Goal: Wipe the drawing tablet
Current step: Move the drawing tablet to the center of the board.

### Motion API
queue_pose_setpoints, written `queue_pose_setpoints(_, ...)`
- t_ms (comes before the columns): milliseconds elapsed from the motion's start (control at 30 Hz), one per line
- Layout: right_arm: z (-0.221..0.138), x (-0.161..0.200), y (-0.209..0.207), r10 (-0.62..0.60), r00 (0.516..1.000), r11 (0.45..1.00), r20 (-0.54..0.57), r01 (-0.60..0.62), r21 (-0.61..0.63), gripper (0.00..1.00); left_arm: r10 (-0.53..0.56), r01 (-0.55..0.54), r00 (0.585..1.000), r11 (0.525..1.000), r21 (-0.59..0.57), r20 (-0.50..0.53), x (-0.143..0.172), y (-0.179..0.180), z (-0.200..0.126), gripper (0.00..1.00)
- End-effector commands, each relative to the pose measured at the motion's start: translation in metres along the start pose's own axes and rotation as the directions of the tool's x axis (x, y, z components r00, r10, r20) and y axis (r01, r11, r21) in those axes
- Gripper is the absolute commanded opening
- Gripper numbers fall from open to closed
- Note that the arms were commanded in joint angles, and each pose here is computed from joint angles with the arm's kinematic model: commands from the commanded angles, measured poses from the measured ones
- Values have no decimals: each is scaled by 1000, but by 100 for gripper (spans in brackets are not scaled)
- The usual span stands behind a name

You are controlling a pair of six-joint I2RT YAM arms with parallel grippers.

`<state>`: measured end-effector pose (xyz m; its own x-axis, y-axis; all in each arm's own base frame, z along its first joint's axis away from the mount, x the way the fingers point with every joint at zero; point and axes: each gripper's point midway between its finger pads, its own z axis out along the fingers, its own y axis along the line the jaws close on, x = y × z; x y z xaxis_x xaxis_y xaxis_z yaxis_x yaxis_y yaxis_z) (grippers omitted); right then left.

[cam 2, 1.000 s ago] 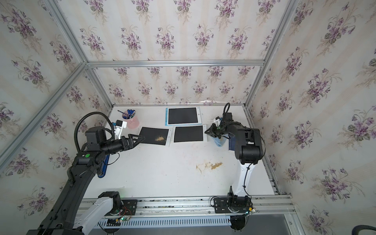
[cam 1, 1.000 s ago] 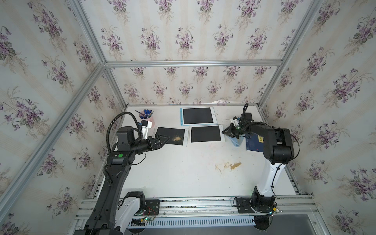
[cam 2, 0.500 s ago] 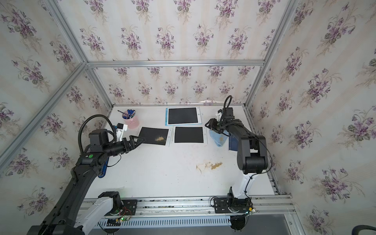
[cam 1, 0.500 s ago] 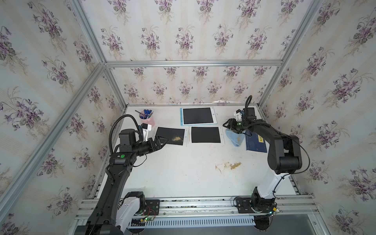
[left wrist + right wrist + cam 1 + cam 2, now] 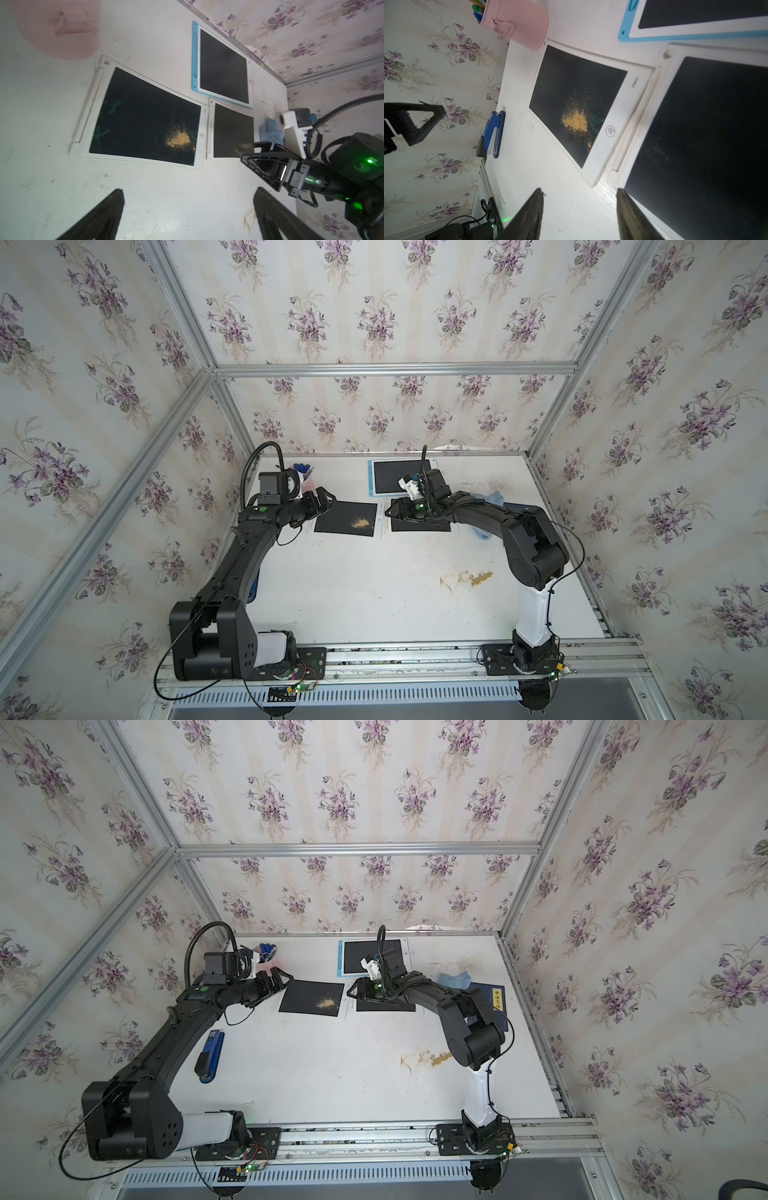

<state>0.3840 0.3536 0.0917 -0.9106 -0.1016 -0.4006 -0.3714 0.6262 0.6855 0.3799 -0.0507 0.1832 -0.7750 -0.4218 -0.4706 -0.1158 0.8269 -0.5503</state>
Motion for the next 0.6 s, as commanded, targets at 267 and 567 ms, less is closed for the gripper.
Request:
queue_pose_setpoints(267, 42, 19, 15, 28, 999, 998, -38, -25, 64, 57, 45, -75, 986, 981, -180, -163, -3, 52, 63, 100)
queue_pose_setpoints(567, 51, 33, -9, 95, 995, 980, -35, -87, 180, 57, -13, -36, 987, 955, -294, -162, 3, 86, 87, 100)
